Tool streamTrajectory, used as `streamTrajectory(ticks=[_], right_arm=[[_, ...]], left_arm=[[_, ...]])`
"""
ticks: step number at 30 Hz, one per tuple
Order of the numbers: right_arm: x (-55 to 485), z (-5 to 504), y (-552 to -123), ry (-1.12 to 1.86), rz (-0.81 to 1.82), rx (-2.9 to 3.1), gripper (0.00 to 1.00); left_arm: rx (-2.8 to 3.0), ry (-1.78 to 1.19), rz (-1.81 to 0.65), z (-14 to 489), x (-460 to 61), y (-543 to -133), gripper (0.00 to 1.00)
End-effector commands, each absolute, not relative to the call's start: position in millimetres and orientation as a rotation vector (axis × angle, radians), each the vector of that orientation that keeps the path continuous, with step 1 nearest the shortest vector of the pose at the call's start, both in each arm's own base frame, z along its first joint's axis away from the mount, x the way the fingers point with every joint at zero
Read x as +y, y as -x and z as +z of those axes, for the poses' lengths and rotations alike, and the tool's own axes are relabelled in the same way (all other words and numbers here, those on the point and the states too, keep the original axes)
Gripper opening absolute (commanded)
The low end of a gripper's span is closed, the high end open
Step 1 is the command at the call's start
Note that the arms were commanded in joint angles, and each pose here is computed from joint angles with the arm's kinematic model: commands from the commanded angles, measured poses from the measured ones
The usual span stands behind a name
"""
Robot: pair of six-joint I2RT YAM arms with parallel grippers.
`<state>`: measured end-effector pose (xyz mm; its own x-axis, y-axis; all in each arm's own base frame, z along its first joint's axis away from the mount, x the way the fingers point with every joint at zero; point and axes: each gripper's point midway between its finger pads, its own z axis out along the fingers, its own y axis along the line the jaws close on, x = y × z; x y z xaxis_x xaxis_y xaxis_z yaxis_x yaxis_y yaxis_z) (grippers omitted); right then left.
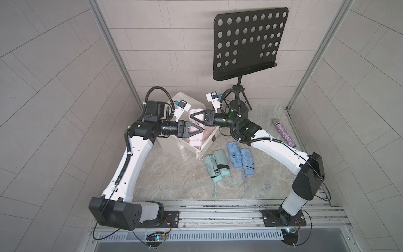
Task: Place the umbrella in the drawer by color
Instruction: Pick up the umbrella from the center of the board, then place the umbrella in the drawer.
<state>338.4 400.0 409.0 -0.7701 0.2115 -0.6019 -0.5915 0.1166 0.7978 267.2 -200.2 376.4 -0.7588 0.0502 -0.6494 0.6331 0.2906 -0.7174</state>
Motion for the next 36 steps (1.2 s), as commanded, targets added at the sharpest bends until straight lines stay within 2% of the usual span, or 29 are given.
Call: streamTrajectory(ticks=[1,10,20,36], right_arm=[[382.7,428.0,-339.2,0.333,1.7,1.757,0.27],[351.2,433.0,-370.2,0.148,1.64,1.747,0.27],[328.8,386.1,-414.6,-0.205,1.364,1.948,0.28],[332.7,309.4,-455.5,-0.572,1.193,2.109,0.28]], left_arm=[[1.987,-0.651,-1.356,394.4,-193.9,-269.2,0.86],[2.08,-0.502,-1.12,384.4,-154.4,-299.2,0.91],[2.048,-0.394,-0.69,399.8,-95.4,-311.3,0.91],[2.021,-0.378,-0.58,396.8,-79.3,-300.9,0.91]])
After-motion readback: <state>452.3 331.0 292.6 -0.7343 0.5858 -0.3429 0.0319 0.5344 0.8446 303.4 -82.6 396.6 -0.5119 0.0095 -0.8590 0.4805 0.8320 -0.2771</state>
